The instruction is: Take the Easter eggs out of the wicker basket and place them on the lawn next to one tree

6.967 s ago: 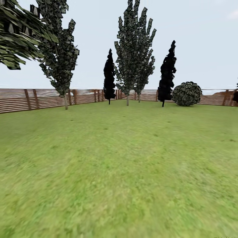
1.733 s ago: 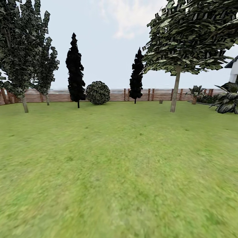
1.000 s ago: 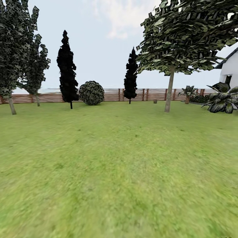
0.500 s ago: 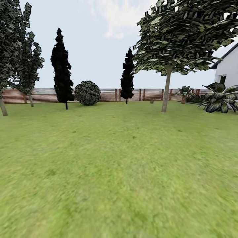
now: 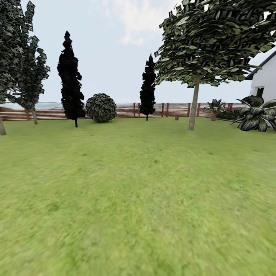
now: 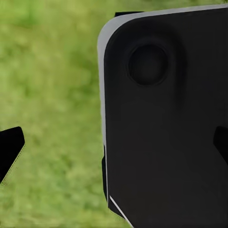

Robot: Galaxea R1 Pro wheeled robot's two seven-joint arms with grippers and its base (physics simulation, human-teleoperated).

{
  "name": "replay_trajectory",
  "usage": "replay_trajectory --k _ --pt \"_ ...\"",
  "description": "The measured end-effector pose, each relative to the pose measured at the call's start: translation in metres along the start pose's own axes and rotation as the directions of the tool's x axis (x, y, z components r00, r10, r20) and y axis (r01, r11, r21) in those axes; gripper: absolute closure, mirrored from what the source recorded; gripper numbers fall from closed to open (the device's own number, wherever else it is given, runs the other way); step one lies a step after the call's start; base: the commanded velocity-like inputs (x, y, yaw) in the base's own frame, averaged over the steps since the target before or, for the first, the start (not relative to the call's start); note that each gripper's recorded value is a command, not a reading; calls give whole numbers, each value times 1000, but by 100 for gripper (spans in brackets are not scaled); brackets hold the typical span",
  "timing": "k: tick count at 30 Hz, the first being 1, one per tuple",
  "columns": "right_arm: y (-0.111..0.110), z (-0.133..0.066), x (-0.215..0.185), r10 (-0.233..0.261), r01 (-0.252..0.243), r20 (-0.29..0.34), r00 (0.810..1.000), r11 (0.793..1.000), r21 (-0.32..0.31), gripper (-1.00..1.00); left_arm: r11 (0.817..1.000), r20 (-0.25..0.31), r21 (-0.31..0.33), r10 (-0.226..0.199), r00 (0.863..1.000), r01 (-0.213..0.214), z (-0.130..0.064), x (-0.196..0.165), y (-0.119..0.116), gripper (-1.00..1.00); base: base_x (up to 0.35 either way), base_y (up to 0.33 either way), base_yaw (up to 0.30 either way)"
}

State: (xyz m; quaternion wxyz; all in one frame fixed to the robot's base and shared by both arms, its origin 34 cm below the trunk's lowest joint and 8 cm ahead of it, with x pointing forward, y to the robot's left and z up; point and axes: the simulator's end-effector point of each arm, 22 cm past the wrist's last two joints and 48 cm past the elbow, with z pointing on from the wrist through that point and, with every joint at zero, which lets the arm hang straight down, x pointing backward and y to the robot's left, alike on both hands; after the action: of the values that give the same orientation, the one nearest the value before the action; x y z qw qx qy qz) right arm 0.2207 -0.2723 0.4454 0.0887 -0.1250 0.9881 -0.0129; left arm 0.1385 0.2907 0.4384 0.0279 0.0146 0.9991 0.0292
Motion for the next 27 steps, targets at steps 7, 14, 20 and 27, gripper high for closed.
replay_trajectory --k 7,14,20,27 --pt "0 0 0 0 0 0 1000 1000 0 -100 1000 0 0 0 1000 0 0 0 0 -100 335 0 0" --pt "0 0 0 0 0 0 1000 1000 1 -100 1000 0 0 0 1000 0 0 0 0 -100 335 0 0" --pt "-1 0 0 0 0 0 1000 1000 1 -100 1000 -1 1 1 1000 -1 0 0 -1 -100 335 0 0" --pt "-1 0 0 0 0 0 1000 1000 1 -100 1000 -1 0 1 1000 -1 0 0 0 -100 335 0 0"
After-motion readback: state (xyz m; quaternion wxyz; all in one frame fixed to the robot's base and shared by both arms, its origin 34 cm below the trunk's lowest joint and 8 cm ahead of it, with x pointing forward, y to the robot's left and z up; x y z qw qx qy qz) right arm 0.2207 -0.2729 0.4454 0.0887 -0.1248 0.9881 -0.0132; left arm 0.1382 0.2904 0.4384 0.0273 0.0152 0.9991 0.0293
